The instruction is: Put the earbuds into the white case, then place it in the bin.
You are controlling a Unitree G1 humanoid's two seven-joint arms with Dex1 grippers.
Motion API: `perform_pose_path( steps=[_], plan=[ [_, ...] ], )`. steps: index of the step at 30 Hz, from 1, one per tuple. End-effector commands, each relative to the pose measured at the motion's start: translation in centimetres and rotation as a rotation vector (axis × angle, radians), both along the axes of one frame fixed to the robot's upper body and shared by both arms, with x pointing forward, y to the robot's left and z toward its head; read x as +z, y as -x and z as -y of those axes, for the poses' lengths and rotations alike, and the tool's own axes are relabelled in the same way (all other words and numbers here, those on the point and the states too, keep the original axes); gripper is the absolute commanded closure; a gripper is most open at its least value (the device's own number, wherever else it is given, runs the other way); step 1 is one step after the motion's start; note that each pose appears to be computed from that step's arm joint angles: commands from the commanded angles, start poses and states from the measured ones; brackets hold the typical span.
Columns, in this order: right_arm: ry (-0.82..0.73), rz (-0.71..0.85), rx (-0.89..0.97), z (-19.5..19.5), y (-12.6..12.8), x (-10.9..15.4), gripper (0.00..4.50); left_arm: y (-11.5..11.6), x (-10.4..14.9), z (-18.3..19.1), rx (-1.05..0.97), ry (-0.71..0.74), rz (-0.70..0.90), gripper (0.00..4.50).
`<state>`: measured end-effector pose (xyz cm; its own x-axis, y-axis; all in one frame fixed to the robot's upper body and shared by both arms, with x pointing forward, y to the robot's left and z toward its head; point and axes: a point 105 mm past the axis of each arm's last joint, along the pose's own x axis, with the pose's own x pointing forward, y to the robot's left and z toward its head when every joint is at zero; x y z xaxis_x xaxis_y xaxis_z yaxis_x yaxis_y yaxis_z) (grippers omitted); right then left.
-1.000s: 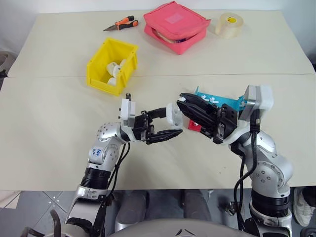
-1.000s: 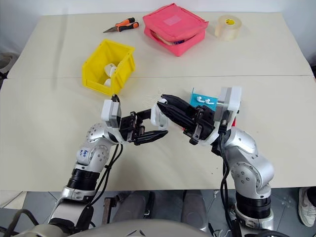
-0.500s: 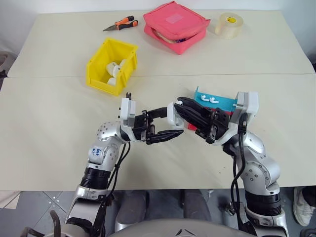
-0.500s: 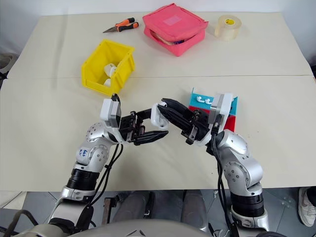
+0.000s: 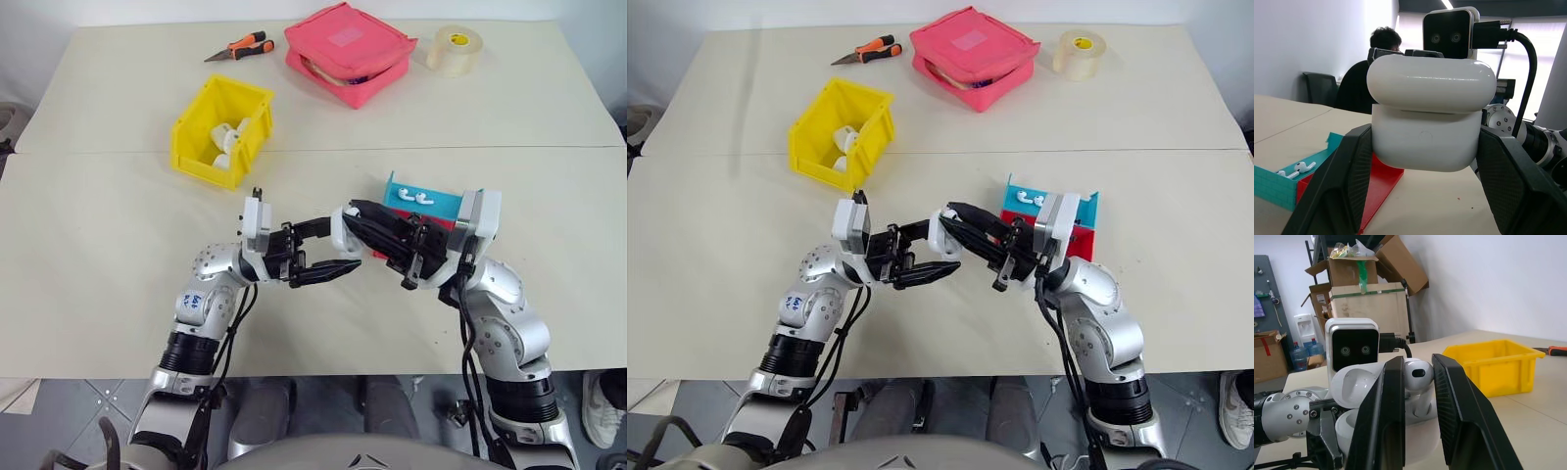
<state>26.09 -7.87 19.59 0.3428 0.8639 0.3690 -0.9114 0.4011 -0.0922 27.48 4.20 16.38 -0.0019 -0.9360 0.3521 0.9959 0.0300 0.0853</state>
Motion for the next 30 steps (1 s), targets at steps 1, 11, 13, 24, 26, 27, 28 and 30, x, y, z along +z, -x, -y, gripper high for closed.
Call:
perform_pose_path(
  steps=[1, 11, 13, 24, 26, 27, 28, 30],
  plan=[
    [0.043, -0.08, -0.008, 0.5, -0.2, -1.6, 4.04, 0.2, 3.2, -0.1, -0.003, 0.084, 0.125, 1.73],
    [0.026, -0.053, 0.06, 0.7, 0.4, 0.6, 1.67, 0.2, 3.1, 0.0, -0.007, 0.083, 0.137, 1.73],
    [0.024, -0.052, 0.058, 0.8, 0.4, 1.0, 1.01, 0.2, 3.0, 0.1, -0.009, 0.086, 0.139, 1.73],
    [0.252, -0.059, -0.145, 8.4, 1.7, 0.3, 0.05, 0.2, 0.7, -1.7, 0.033, -0.032, 0.17, 1.73],
    [0.319, -0.05, -0.236, 10.9, 1.8, -0.2, 0.05, 0.4, 0.2, -2.2, 0.039, -0.066, 0.18, 1.73],
    [0.351, -0.051, -0.286, 12.4, 1.9, -0.5, 0.05, 0.6, 0.0, -2.4, 0.04, -0.076, 0.185, 1.73],
    [0.37, -0.052, -0.314, 13.3, 2.0, -0.7, 0.05, 0.8, 0.0, -2.5, 0.04, -0.079, 0.188, 1.73],
    [0.431, -0.063, -0.374, 15.5, 2.3, -1.7, 0.05, 1.0, -0.1, -2.7, 0.046, -0.081, 0.19, 1.73]
  ],
)
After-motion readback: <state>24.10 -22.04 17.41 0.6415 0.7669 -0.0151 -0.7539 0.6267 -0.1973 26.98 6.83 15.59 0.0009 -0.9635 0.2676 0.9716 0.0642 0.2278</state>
